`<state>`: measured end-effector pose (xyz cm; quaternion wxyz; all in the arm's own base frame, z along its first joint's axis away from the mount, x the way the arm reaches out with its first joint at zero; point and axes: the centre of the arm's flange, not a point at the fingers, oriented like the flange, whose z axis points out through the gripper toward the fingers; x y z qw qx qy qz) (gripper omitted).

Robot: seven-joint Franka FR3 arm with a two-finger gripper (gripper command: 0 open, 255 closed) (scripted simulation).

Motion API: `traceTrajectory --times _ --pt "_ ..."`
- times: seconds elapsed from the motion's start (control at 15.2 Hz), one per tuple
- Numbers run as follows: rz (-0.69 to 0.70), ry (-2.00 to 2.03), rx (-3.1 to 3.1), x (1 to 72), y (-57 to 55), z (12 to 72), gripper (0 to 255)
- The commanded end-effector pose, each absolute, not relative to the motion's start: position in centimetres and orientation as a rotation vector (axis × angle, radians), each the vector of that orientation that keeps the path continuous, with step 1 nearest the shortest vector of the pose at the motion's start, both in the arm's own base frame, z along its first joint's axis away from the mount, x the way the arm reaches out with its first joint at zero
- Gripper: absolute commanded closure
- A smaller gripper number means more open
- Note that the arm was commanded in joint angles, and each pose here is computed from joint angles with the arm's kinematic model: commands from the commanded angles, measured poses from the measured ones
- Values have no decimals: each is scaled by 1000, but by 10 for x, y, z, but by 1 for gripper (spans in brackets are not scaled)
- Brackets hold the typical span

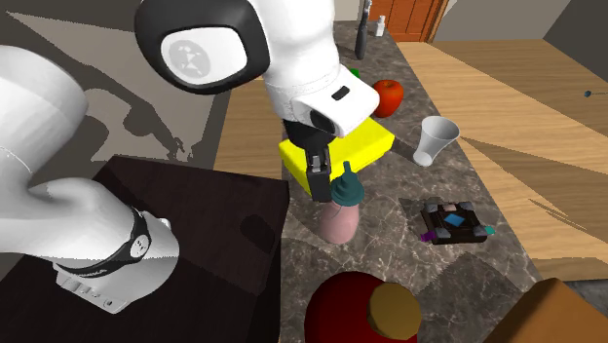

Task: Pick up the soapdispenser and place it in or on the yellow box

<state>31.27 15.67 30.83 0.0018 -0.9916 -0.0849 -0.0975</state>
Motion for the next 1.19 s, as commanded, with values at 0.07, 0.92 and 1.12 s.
traceTrajectory --times 0.07,0.92,1.12 --pt "-353 -266 -3105 321 172 271 0" --pt "-359 -266 -3105 331 175 226 0" --pt "-359 -266 -3105 331 175 226 0"
